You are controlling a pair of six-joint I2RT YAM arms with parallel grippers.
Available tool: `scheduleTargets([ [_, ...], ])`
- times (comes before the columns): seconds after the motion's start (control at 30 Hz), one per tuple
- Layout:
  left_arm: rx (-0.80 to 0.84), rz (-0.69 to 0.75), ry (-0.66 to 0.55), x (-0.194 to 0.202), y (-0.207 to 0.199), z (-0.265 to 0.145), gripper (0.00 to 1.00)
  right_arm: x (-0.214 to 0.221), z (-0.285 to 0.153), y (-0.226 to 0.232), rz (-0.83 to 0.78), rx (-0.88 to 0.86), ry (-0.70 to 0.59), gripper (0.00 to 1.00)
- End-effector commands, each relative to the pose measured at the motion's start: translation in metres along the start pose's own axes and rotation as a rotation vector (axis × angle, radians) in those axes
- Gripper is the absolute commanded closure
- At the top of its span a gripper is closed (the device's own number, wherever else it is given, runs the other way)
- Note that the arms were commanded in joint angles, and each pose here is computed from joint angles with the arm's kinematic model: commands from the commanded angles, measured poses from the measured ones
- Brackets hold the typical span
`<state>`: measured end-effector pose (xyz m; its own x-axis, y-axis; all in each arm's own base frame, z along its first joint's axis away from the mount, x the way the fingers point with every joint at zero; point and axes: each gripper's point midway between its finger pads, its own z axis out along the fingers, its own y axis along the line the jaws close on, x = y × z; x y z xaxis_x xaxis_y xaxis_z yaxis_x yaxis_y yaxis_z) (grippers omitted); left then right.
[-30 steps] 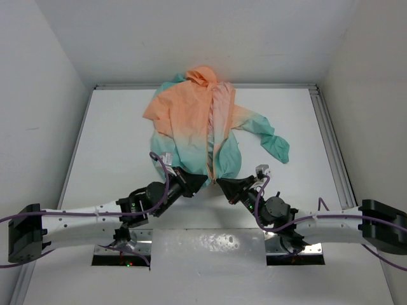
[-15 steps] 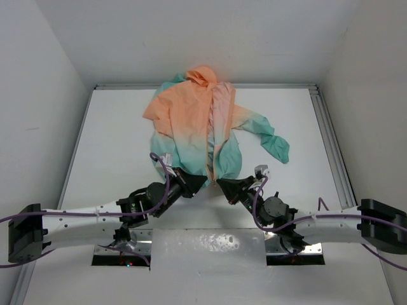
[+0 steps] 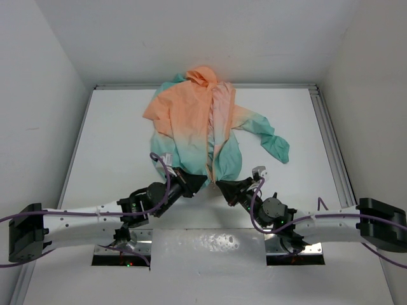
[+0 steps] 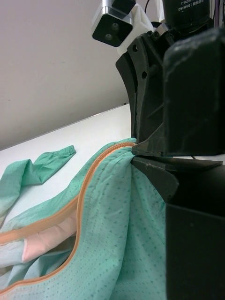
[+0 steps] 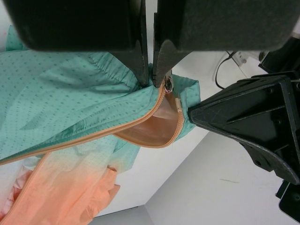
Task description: Zip up the jacket
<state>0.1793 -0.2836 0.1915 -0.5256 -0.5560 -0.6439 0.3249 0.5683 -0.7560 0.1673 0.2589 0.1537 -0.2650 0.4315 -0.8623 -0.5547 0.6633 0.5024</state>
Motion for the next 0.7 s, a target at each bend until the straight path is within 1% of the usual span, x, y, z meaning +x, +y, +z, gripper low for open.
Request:
scheduleTargets([
  [0.0, -0.005, -0.011, -0.044, -0.0115, -0.0022, 0.0028, 1.00, -0.0184, 0.0029, 0.0138, 0.028, -0.030, -0.058, 1.00],
  [0.27, -0.021, -0.007, -0.032, -0.0084, -0.0003, 0.0054, 1.00, -0.0184, 0.0041, 0.0140, 0.016, -0.027, -0.055, 1.00],
  [0.67, 0.009, -0.012, -0.018, -0.0039, -0.0025, 0.0039, 1.00, -0.0183, 0.0051, 0.0121, 0.006, -0.016, -0.058, 1.00],
])
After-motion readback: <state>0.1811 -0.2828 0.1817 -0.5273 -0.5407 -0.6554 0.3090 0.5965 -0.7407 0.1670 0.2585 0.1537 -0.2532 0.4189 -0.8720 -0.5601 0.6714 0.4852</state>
